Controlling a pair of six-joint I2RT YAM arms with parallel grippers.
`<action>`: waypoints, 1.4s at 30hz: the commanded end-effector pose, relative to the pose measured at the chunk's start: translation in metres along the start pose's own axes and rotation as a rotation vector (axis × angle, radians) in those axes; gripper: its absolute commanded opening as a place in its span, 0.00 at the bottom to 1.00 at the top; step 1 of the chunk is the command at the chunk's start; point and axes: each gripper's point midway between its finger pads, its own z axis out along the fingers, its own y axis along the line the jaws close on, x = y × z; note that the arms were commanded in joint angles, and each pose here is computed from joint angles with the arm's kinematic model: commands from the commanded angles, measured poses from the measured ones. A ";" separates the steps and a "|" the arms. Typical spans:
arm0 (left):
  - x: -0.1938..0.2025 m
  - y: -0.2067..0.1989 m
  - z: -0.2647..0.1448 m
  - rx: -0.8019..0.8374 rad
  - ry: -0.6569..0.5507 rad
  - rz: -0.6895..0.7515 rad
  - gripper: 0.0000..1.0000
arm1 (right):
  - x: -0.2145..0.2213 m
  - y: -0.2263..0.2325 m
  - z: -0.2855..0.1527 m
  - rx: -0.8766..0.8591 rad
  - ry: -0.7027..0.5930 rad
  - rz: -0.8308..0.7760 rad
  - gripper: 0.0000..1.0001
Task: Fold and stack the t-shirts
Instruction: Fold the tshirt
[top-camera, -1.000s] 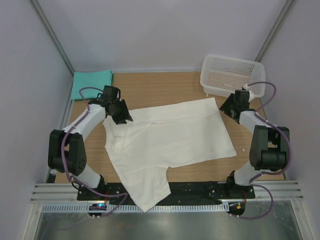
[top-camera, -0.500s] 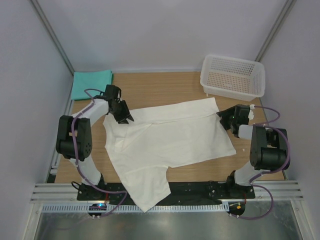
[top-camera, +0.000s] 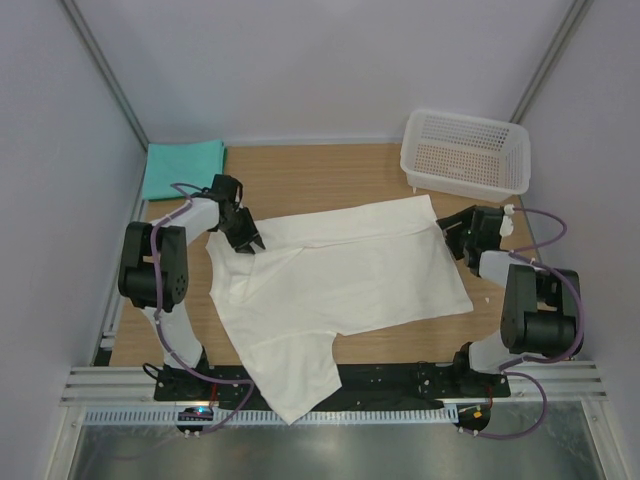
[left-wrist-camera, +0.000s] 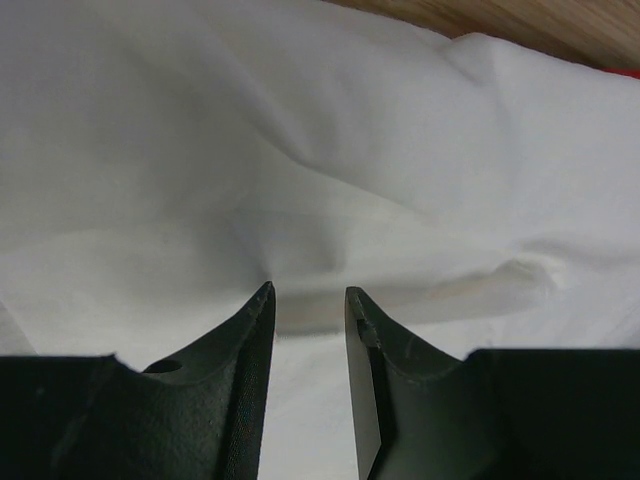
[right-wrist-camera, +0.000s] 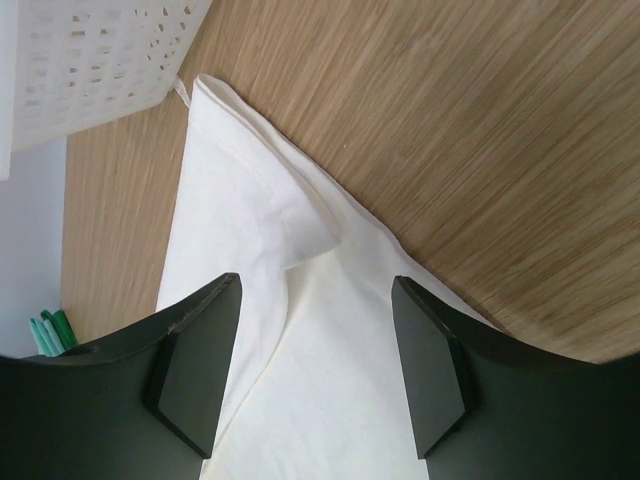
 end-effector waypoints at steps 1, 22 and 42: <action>-0.009 -0.004 -0.001 0.011 -0.023 -0.005 0.35 | -0.025 0.014 -0.006 0.009 -0.059 -0.120 0.68; -0.012 -0.005 0.001 0.008 -0.016 -0.009 0.35 | 0.003 0.026 0.011 -0.120 0.017 0.237 0.52; -0.013 0.010 0.019 -0.060 0.009 -0.049 0.35 | 0.006 0.017 0.037 -0.114 0.008 0.285 0.42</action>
